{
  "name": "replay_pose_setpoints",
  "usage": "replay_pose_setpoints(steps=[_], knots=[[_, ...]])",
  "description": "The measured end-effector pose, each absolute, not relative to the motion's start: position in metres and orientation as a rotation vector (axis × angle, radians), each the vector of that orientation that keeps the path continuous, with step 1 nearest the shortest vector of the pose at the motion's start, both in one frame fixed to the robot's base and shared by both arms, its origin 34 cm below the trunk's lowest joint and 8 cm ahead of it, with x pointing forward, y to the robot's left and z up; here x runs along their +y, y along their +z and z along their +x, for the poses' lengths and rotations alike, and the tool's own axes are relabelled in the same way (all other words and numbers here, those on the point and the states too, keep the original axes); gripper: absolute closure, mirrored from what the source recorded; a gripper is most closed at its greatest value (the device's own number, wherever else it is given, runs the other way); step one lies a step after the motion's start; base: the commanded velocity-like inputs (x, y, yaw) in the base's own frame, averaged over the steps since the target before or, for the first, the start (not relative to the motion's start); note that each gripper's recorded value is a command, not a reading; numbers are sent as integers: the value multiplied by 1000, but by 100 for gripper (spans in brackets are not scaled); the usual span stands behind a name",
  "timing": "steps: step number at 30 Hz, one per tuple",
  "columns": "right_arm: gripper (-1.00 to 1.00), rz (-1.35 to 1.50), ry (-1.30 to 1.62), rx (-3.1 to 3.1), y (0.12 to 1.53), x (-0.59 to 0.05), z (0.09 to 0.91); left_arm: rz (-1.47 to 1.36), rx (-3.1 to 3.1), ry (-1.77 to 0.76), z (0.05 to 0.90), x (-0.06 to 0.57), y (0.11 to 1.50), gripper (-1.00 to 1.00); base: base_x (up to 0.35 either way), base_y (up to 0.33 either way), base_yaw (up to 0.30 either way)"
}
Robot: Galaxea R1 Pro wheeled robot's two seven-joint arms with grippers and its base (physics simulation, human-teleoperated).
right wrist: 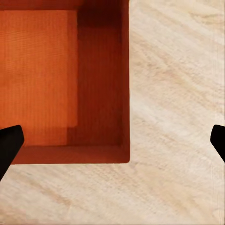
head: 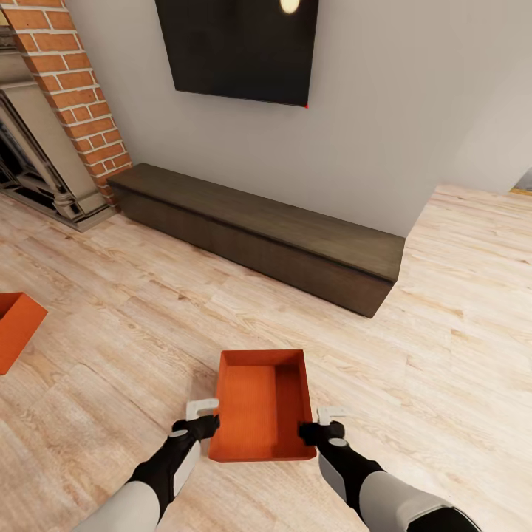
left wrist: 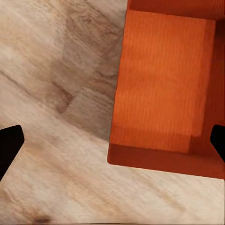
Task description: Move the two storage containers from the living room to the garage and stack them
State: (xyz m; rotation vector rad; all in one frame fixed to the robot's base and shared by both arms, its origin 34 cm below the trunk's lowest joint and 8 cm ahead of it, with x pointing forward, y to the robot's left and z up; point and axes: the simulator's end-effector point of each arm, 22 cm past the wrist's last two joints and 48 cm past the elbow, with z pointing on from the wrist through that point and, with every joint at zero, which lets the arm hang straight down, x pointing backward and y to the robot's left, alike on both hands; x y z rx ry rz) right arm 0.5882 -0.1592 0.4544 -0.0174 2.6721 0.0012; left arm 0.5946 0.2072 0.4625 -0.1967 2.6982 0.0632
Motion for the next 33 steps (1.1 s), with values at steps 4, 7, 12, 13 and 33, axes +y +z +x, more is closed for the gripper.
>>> replay_pose_setpoints(steps=[4,7,12,13,33], knots=[[-100,-19,32,2646,458,-153,594,-105,2701,100,593,212,461,-100,0,0,0],[-100,-18,33,2638,459,-155,596,-80,2699,112,593,215,461,-100,0,0,0],[-100,-14,32,2636,458,-157,597,-68,2696,119,594,216,462,-100,0,0,0],[-100,-14,32,2637,458,-157,597,-68,2695,119,594,216,462,-100,0,0,0],[-100,-12,31,2645,454,-158,595,-121,2627,127,606,217,465,-100,0,0,0]])
